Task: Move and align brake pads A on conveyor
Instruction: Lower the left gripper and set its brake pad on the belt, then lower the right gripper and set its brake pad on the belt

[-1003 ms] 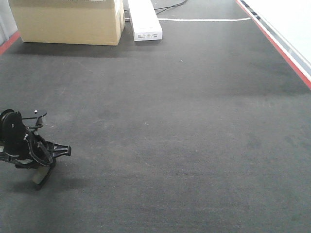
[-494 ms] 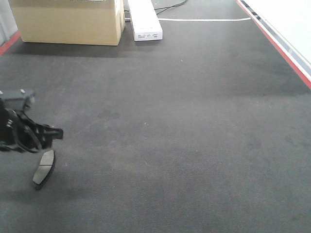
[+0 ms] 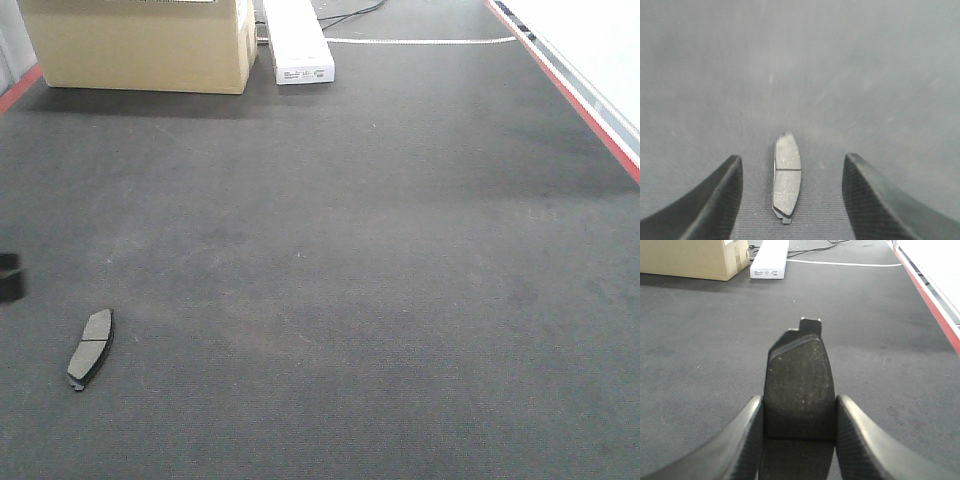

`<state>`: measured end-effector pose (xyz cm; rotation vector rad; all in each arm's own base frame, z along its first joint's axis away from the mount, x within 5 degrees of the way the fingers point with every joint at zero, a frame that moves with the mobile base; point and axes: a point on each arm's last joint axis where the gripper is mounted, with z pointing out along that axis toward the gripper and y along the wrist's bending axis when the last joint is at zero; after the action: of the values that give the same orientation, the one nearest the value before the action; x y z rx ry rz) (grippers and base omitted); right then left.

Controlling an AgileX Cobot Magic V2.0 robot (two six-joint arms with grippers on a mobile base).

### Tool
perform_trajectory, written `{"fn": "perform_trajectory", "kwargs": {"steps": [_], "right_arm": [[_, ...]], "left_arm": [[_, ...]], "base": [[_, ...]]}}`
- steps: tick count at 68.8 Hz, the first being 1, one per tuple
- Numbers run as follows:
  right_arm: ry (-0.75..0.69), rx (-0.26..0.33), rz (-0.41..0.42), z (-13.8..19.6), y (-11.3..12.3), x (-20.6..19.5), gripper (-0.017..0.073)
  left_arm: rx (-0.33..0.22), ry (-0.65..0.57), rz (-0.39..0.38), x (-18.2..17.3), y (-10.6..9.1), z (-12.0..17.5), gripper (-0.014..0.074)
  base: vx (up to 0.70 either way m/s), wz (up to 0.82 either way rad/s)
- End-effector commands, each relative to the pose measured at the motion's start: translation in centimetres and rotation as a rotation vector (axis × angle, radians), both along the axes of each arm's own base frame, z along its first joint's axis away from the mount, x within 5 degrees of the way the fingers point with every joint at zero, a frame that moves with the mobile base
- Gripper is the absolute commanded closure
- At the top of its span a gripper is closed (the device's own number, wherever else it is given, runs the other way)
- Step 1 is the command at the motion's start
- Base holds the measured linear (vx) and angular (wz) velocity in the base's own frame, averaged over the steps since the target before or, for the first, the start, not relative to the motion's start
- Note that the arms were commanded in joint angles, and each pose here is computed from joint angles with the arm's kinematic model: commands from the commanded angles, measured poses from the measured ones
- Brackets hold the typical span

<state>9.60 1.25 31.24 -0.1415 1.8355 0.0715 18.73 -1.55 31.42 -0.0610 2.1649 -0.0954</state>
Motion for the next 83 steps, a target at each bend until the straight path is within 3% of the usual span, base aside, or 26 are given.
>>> {"fn": "perform_trajectory", "kwargs": {"steps": [1,22,35,83], "right_arm": [[-0.124,0.007,0.002,1.8,0.0,0.1,0.0566],[-0.124,0.007,0.002,1.8,0.0,0.1,0.0566],[-0.124,0.007,0.002,1.8,0.0,0.1,0.0566],[-0.125,0.007,0.002,1.8,0.0,0.1,0.0566]], "left_arm": [[0.004,-0.19,-0.019,-2.7,0.2,1.7,0.0164],[0.075,-0.363,-0.055,-10.1,1.0,-0.6,0.0164],[0.067,-0.458,-0.05,-12.8,1.2,-2.3,0.0164],[0.054,-0.493,-0.047,-13.8,1.3,-2.4,0.0164]], "base": [[0.0,0.0],[0.0,0.0],[0.0,0.0],[0.0,0.0]]}}
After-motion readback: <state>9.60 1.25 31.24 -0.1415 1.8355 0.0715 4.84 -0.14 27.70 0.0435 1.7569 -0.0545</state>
